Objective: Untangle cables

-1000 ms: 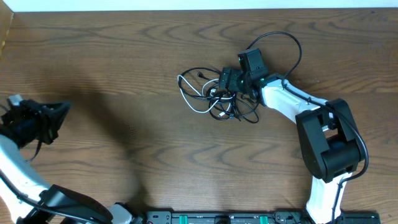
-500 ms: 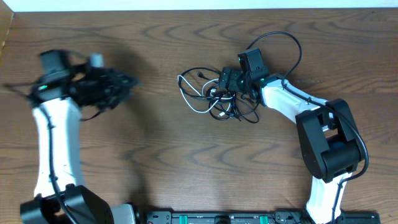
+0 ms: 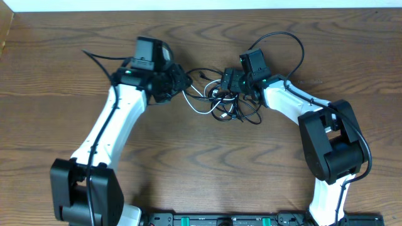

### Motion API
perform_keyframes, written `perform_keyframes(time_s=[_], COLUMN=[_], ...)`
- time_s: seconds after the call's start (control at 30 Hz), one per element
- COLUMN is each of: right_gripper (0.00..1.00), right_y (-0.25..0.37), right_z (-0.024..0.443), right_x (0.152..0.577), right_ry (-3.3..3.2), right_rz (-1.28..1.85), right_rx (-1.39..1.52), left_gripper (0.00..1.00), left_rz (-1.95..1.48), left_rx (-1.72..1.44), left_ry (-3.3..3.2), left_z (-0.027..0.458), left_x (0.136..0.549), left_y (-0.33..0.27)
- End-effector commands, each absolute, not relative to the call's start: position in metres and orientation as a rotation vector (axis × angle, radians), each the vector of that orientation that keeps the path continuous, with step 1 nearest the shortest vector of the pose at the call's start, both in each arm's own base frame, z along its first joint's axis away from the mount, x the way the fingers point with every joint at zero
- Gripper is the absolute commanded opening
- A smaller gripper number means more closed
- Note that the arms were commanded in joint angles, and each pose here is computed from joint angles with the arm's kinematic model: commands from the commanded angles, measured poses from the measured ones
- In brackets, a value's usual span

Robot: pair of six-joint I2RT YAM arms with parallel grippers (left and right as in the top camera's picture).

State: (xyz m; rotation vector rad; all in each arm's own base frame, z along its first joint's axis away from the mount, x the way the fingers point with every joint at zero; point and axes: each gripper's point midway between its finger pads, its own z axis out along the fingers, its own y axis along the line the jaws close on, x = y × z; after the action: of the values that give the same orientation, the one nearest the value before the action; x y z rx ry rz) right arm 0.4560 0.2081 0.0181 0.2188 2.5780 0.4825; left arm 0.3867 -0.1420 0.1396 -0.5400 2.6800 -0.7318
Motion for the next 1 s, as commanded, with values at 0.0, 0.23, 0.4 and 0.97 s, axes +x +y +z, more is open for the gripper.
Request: perform_keyframes(time_s=[0.0,0.23,0.4,0.97], right_gripper=[0.99,0.99,0.99,0.99], right_y=[0.197,0.197,0.197,0.197], right_z=[-0.024,-0.024,-0.024,-0.024], right_x=[0.435,0.435,0.435,0.435], right_ry=[2.687,2.687,2.687,2.687], right_rz=[0.416,0.416,0.415,0.416], right_rx=[0.278,0.278,0.278,0.278], left_gripper=[0.53,0.53,0.52,0.08], left_rz=[-0.609,-0.588,-0.564,-0.831], left_rx=[-0.601,-0.624,-0.639,-0.601], left_ry=[2.691,2.761,2.801,2.791], left_z=[0.118,0.077,0.050,0.077], left_x=[0.392,0.395,0.398,0.399], left_y=[-0.140,-0.160,-0.161,-0.181])
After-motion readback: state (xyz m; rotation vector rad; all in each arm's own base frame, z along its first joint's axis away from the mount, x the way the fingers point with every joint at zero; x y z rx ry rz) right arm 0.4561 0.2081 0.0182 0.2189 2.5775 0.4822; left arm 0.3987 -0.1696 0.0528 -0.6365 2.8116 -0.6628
